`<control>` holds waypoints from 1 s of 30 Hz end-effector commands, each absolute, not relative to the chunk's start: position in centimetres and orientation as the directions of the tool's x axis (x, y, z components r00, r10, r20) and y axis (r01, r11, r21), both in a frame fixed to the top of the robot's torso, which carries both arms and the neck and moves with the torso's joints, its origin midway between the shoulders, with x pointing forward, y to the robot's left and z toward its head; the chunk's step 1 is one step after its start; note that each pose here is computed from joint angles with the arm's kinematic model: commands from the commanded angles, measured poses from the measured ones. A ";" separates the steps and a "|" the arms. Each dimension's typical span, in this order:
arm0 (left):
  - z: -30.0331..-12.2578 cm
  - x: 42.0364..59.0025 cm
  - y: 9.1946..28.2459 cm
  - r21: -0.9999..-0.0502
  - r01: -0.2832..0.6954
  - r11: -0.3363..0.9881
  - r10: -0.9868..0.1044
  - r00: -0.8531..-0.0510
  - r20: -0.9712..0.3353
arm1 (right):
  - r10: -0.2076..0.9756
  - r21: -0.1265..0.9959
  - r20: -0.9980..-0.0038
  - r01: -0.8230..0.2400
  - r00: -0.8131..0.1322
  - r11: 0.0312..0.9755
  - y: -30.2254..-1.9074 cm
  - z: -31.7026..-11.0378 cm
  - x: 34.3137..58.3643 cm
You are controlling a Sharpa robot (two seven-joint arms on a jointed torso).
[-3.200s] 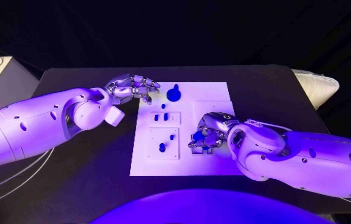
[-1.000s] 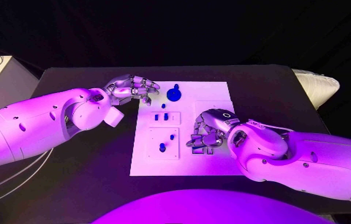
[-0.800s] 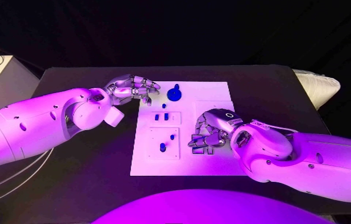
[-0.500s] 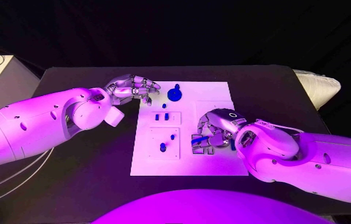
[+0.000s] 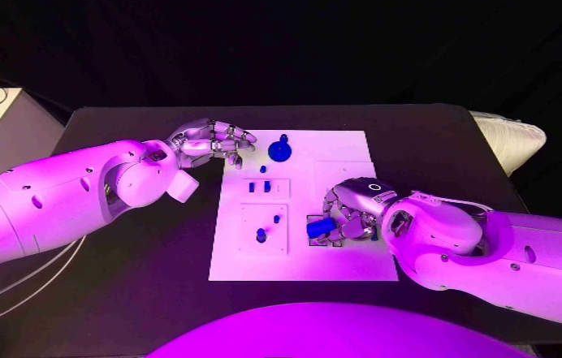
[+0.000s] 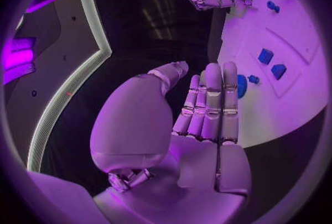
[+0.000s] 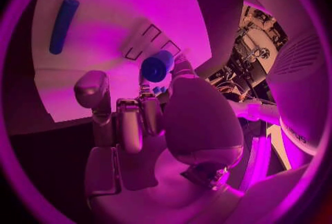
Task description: Assemble the parts on the task board
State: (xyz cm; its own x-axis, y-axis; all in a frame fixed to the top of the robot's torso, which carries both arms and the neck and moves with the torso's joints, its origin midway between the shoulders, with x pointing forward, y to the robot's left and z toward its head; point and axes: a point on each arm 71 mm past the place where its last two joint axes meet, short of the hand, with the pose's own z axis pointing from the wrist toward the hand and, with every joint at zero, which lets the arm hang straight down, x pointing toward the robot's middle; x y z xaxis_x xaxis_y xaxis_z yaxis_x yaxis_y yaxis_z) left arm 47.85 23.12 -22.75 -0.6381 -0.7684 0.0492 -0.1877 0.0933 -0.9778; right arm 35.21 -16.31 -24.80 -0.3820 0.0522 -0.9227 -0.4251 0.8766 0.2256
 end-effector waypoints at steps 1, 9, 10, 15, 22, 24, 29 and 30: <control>-22.7 47.7 22.9 -0.979 -0.184 0.089 -0.754 -0.654 0.055 | -0.008 0.173 -0.928 -0.448 -0.374 0.877 -16.4 -25.0 35.2; -22.7 47.7 22.9 -0.979 -0.184 0.089 -0.754 -0.654 0.055 | -0.001 0.163 -0.938 -0.445 -0.346 0.881 -16.3 -24.8 35.3; -22.7 47.7 22.9 -0.979 -0.184 0.089 -0.754 -0.654 0.055 | 0.002 0.164 -0.939 -0.445 -0.344 0.881 -16.3 -24.8 35.3; -22.7 47.7 22.9 -0.979 -0.185 0.089 -0.754 -0.654 0.055 | 0.023 0.178 -0.943 -0.446 -0.331 0.877 -16.2 -24.6 35.3; -22.7 47.7 23.0 -0.979 -0.185 0.089 -0.754 -0.655 0.055 | 0.034 0.191 -0.942 -0.450 -0.335 0.873 -16.2 -24.5 35.2; -22.7 47.7 23.0 -0.979 -0.185 0.089 -0.754 -0.655 0.055 | 0.030 0.190 -0.940 -0.451 -0.339 0.872 -16.2 -24.5 35.2; -22.7 47.7 23.0 -0.978 -0.186 0.090 -0.753 -0.655 0.056 | 0.013 0.182 -0.936 -0.453 -0.352 0.873 -16.2 -24.7 35.1; -22.7 47.7 23.0 -0.978 -0.186 0.090 -0.753 -0.656 0.056 | 0.010 0.180 -0.935 -0.452 -0.355 0.874 -16.2 -24.7 35.1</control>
